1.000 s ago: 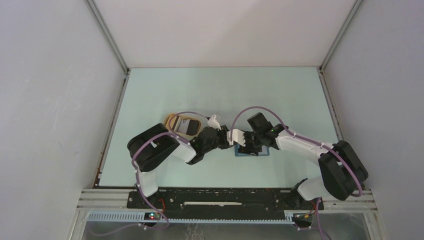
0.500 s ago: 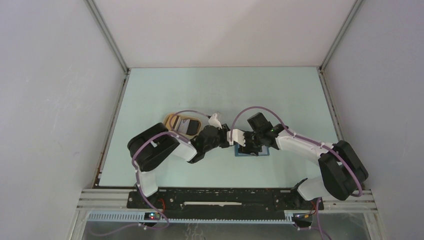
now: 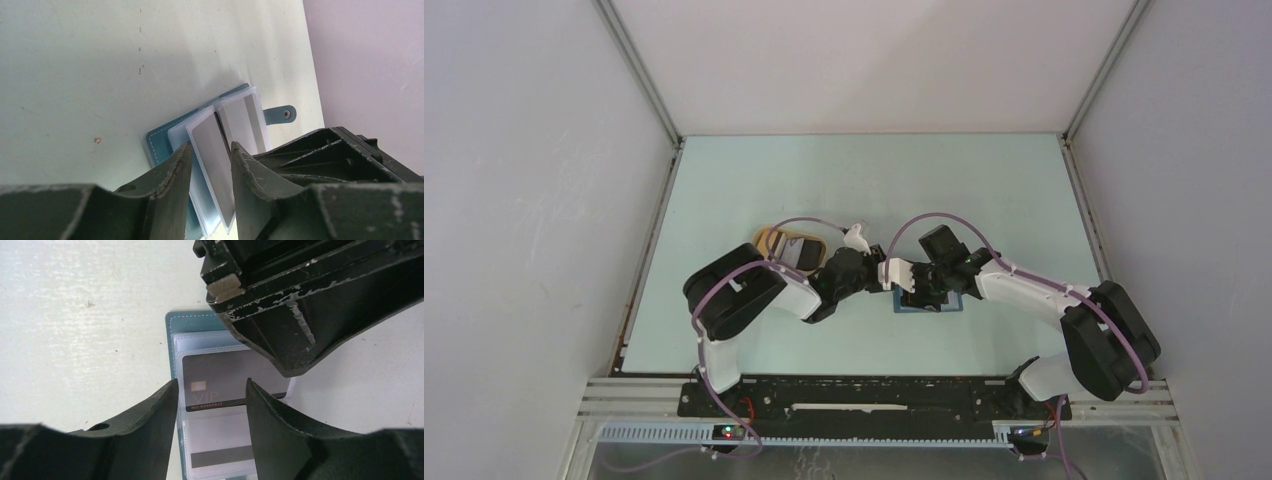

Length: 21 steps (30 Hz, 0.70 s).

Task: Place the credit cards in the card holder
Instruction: Turn over the card slot in the card holder.

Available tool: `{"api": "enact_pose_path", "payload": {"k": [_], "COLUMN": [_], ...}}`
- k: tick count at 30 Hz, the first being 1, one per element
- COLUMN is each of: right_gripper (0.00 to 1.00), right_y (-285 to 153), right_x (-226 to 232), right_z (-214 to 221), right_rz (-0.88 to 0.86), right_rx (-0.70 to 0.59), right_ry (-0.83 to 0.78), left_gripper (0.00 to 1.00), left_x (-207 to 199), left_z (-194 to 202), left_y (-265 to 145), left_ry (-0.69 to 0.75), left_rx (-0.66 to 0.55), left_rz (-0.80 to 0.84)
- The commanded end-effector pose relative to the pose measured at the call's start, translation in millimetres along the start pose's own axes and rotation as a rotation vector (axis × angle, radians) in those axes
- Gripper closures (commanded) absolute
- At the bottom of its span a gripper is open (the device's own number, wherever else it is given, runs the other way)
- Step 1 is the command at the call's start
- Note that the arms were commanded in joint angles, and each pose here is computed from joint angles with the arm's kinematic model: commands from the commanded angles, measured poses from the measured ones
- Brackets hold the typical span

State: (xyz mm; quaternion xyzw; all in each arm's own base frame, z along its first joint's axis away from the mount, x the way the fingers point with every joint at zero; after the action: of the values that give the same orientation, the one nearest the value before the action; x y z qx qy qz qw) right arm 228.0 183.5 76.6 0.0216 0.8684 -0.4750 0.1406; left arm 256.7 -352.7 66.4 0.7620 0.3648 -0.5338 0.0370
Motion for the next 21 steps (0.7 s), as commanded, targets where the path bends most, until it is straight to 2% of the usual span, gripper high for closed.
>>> {"api": "enact_pose_path", "payload": {"k": [1, 21], "right_gripper": [0.40, 0.40], "right_y": [-6.9, -7.0], "right_x": [-7.7, -7.7], "right_z": [-7.6, -7.2], "right_rz": [0.039, 0.039], "right_rx": [-0.035, -0.035], "right_ry": [-0.005, -0.006], "left_gripper": [0.60, 0.61], "left_x": [-8.3, -17.2], "left_z": [-7.7, 5.0], "left_y": [7.0, 9.5], "left_ry": [0.026, 0.009], "left_rx": [-0.018, 0.026], "left_rz": [0.025, 0.063]}}
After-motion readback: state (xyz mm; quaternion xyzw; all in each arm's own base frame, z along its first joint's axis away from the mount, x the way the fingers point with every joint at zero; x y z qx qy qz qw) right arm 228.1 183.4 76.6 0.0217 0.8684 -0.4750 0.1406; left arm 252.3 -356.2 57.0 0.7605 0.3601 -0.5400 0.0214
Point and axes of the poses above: each gripper's point midway between its finger pads, its own y axis out along the fingers, its own x axis along the line the jaws close on, z = x × y, the point moved 4 cm from there along -y, back along the fingers, and after that the axes turned 8 degrees about -y, right-handed, at the moved point
